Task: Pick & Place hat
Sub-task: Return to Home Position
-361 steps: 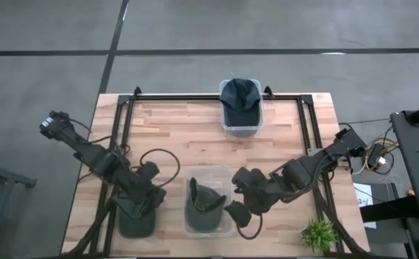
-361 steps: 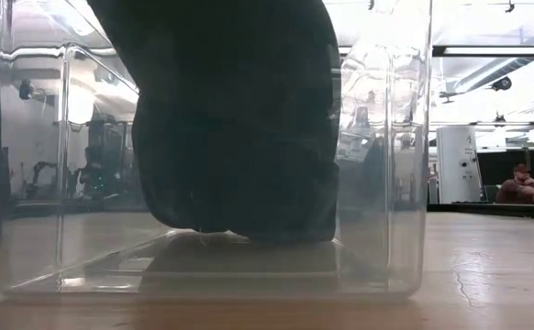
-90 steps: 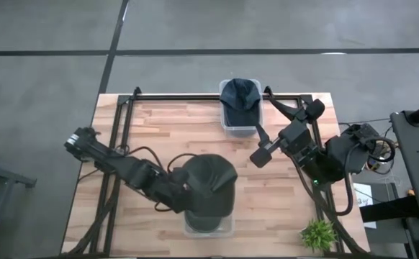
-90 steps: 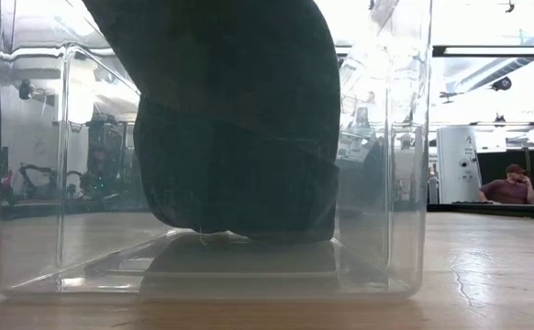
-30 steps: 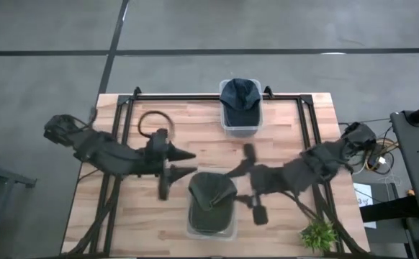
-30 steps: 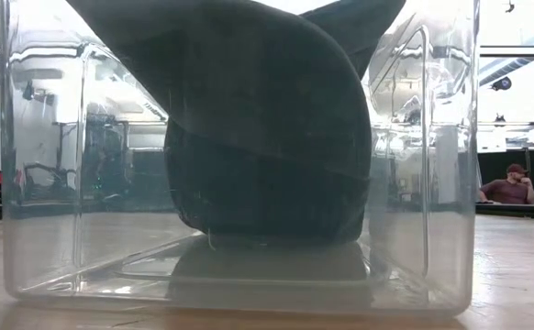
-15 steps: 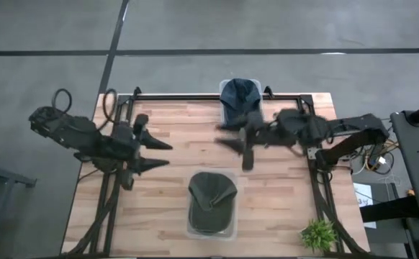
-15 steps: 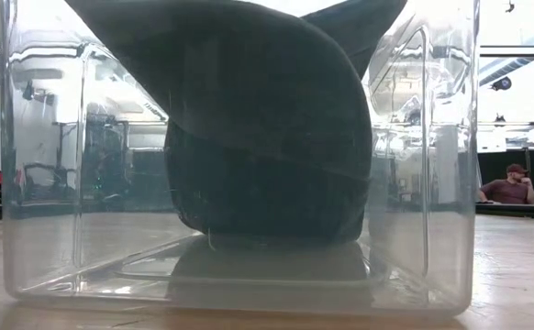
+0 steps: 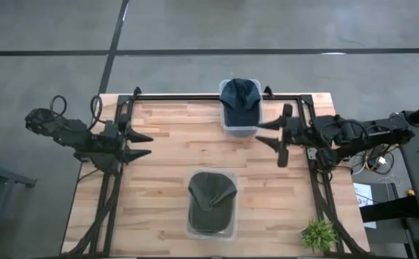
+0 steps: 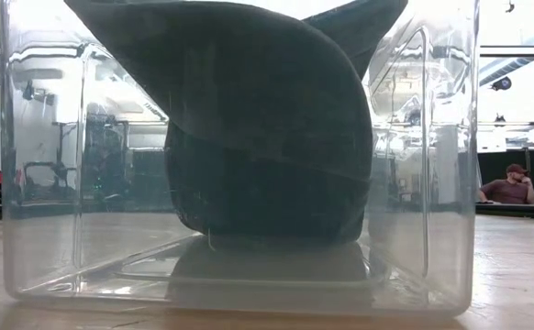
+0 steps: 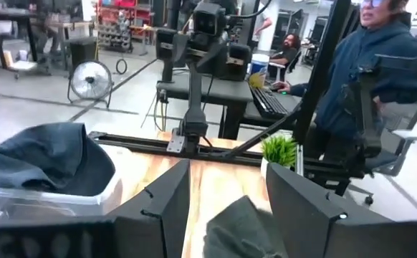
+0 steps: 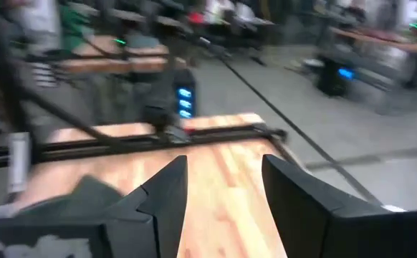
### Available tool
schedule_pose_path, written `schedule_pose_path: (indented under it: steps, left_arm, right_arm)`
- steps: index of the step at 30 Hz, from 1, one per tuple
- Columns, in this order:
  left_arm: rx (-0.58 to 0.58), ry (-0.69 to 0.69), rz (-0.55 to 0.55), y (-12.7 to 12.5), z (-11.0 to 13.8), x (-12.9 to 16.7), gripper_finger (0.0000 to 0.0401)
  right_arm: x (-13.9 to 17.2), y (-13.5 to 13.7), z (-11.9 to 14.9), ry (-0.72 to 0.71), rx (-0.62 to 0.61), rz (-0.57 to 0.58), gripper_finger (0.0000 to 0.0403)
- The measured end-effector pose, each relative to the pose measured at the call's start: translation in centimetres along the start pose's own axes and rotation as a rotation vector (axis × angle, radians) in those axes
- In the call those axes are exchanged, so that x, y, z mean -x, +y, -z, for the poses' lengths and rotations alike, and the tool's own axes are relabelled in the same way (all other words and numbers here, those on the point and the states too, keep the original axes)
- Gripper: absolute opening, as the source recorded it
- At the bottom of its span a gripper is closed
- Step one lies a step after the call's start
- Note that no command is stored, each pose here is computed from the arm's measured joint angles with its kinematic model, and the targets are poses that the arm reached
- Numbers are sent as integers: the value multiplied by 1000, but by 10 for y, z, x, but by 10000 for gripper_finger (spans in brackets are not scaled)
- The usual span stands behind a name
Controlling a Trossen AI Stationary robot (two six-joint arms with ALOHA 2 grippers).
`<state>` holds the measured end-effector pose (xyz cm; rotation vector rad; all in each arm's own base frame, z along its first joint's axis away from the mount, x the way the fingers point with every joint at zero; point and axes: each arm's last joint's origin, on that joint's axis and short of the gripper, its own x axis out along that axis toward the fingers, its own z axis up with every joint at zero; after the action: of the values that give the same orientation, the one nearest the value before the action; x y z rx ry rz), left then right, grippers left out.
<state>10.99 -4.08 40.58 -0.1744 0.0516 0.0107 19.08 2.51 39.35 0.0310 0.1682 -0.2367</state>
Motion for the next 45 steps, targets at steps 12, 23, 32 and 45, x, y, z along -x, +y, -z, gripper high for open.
schedule_pose_path:
  steps: [12, 23, 32, 45]
  left_arm:
    - [-53, -99, 35, 16, 73, 3, 176]
    - [29, -154, 108, 23, 134, -3, 176]
    - [22, -205, 122, 34, 149, 11, 176]
    - [10, -253, 112, 47, 183, 21, 176]
  right_arm:
    - [25, -15, 85, -94, -38, -155, 178]
    - [22, -17, 157, -174, -104, -252, 176]
    - [29, -22, 193, -197, -86, -287, 176]
    - [47, -33, 216, -368, -102, -273, 178]
